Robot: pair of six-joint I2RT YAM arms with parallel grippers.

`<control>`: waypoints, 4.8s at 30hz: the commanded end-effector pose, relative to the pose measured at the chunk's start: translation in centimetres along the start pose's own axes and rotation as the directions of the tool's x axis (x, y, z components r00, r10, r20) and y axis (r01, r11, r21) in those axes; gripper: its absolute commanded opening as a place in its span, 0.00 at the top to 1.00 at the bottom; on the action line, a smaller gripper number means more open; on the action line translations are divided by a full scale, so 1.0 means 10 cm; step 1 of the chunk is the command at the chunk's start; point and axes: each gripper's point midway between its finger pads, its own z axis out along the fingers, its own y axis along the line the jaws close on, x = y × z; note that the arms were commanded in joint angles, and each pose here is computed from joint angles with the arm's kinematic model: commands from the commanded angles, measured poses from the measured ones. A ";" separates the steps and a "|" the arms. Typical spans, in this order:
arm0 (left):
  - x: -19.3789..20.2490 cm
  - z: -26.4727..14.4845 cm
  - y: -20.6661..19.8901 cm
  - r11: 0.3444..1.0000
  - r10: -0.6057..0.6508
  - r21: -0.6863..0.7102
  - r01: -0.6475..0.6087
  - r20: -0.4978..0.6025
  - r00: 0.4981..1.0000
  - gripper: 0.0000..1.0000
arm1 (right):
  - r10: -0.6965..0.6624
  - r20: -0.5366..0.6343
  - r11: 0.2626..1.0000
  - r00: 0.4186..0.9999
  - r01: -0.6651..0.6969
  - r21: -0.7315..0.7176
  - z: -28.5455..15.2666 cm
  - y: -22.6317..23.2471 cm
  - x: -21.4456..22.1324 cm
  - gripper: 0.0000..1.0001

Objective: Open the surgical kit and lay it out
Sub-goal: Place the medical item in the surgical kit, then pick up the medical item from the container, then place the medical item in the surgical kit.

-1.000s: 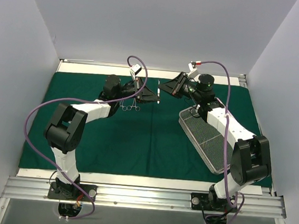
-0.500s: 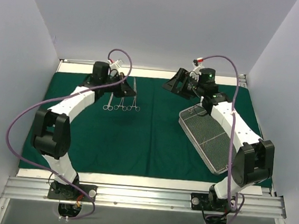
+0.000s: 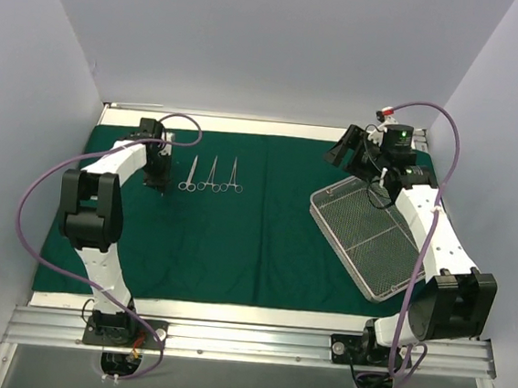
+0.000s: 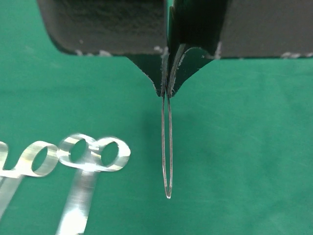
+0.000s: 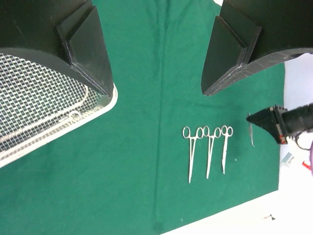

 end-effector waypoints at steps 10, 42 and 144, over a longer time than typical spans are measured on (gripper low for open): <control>-0.36 0.20 0.41 0.988 0.056 -0.146 -0.054 0.010 0.998 0.98 | -0.002 -0.029 0.999 1.000 0.003 0.036 -0.14 -0.17 0.13 0.26; -0.35 0.38 0.33 0.993 -0.049 -0.110 0.043 -0.053 0.997 0.46 | 0.072 -0.187 0.946 0.980 -0.008 0.325 -0.23 -0.76 0.51 0.26; -0.54 -2.33 -2.98 0.080 -0.068 0.971 -0.224 0.230 0.971 0.50 | -0.054 -0.132 0.644 0.990 -0.066 -0.762 0.05 1.92 0.22 1.00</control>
